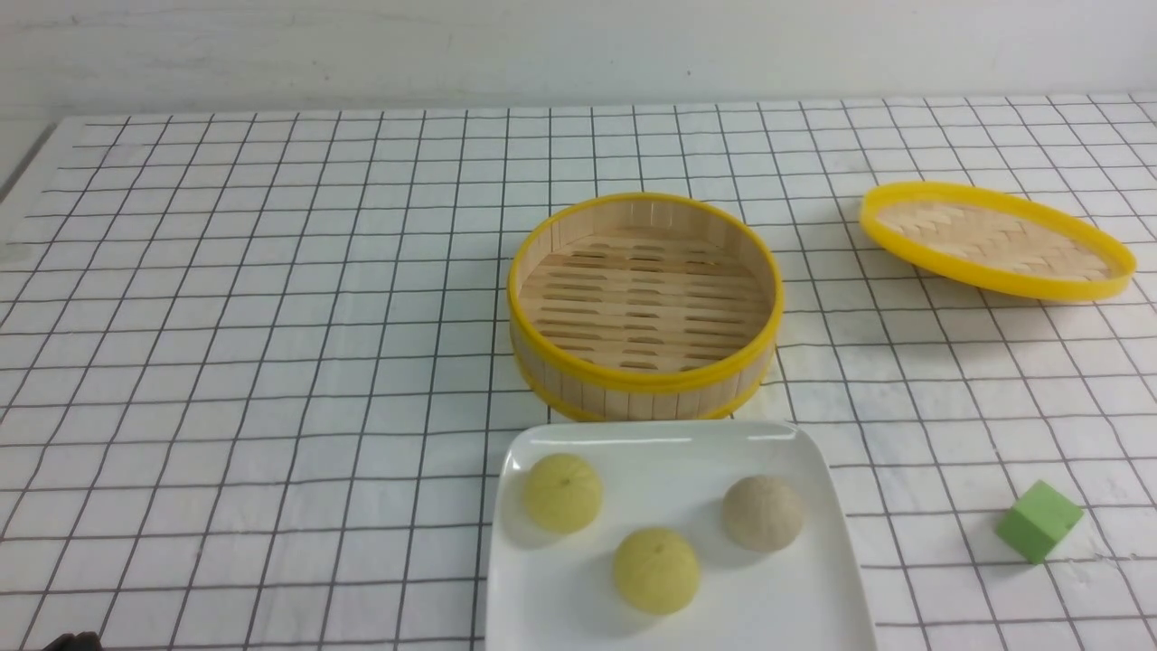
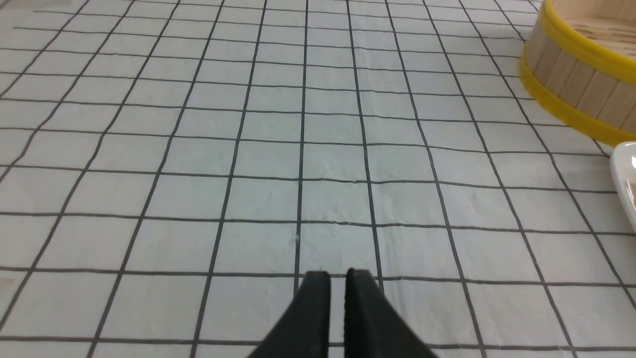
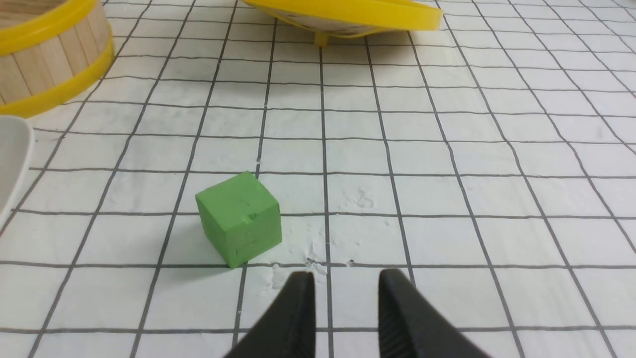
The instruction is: Put the steamed buns into the plate on the white-black tablecloth.
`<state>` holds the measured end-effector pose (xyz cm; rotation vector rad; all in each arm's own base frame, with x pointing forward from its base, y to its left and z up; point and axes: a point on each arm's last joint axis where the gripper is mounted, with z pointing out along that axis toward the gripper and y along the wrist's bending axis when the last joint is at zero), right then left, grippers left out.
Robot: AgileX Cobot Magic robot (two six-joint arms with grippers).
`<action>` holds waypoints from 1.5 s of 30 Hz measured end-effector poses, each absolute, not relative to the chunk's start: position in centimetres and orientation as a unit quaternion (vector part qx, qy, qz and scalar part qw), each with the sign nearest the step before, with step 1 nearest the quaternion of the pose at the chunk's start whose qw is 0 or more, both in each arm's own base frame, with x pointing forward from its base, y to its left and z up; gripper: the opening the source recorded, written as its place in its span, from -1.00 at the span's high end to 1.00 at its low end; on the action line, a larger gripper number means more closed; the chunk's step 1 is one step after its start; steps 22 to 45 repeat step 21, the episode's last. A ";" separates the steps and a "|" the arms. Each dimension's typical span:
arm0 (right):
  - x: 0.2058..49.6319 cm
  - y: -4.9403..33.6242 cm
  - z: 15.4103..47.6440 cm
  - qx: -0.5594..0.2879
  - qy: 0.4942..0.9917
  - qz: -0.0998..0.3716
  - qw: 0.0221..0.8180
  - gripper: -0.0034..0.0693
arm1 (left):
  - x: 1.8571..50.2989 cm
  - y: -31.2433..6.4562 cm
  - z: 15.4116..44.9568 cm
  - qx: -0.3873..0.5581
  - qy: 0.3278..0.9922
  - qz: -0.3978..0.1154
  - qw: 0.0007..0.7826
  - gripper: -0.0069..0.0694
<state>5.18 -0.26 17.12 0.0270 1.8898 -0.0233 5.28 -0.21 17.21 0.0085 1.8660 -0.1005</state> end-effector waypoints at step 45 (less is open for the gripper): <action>5.2 -0.3 17.1 0.012 0.810 -0.010 0.586 0.26 | 5.3 -0.2 17.2 0.004 0.803 -0.042 0.594 0.59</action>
